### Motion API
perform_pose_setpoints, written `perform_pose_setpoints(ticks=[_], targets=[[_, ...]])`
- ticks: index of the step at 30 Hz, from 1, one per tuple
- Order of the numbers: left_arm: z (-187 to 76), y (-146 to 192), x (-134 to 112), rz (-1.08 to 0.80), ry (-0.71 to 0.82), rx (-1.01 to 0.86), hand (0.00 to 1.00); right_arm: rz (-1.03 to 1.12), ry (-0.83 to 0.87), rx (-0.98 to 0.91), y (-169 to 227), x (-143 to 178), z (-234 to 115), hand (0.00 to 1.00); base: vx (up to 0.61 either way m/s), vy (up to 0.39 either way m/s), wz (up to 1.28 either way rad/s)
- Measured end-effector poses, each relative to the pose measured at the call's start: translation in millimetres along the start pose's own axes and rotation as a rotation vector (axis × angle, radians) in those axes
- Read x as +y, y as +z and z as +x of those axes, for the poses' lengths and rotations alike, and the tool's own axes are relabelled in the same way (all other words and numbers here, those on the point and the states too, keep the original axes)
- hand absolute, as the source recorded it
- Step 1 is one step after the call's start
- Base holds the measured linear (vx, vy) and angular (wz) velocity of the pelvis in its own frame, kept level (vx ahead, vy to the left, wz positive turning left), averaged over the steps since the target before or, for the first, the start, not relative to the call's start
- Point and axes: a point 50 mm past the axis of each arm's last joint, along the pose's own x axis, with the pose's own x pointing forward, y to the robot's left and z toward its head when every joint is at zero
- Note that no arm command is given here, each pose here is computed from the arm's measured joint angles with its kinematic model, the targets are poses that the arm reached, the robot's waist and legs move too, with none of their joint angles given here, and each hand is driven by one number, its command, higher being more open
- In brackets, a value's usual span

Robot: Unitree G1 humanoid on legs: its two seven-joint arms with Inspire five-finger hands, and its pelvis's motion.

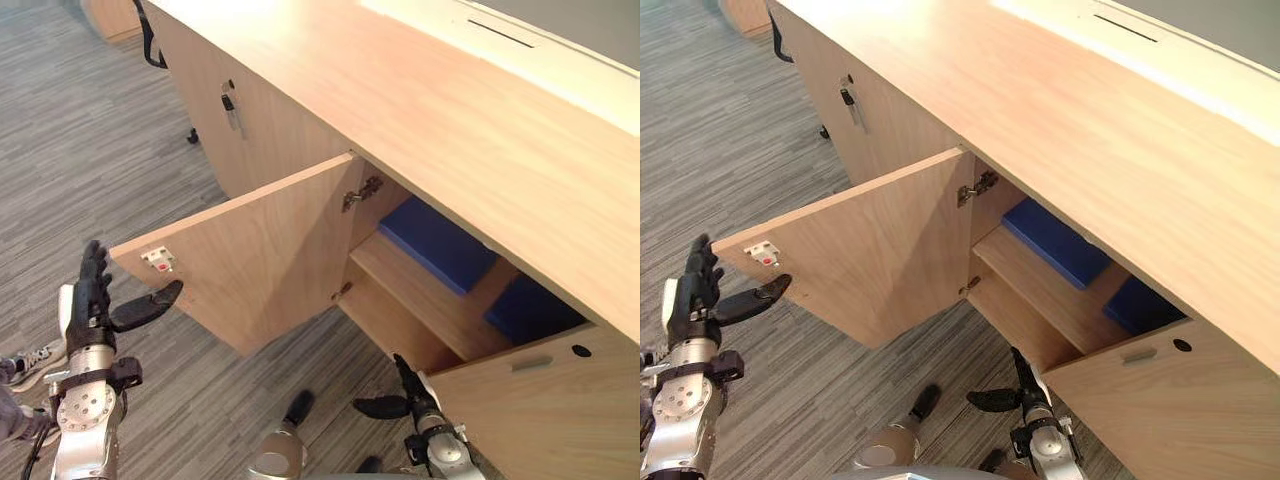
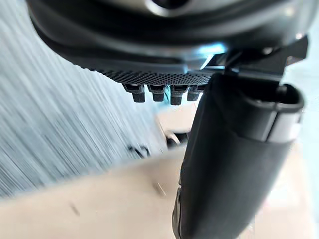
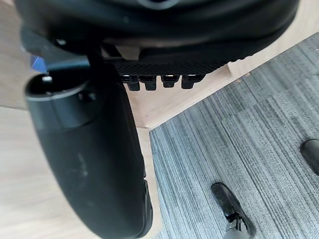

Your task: Walk over to the cabinet, pick up the folder, carry it to the office cabinet, place the folder inside the office cabinet, then close the office cabinet door

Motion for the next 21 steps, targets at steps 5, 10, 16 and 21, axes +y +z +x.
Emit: perform_pose_setpoints(ticks=[5,10,16,21], targets=[[-8,-9,-2,-0.016,0.012,0.035,1.0,0.023,-0.021,0.022,-6,-5,-2,1.0,0.0,-0.038,-0.12],[-36,-25,-14,-0.093,0.02,0.097,1.0,0.049,-0.051,0.066,-17,-11,-5,1.0,-0.06,-0.009,-0.16],[-85,-67,-41,-0.109,-0.079,0.346,1.0,0.082,-0.093,0.131,-34,-18,-13,1.0,-0.08,0.013,-0.23],[-154,-114,-98,-0.075,-0.361,0.696,1.0,0.106,-0.104,0.145,-36,-15,-15,1.0,-0.04,0.061,-0.44]])
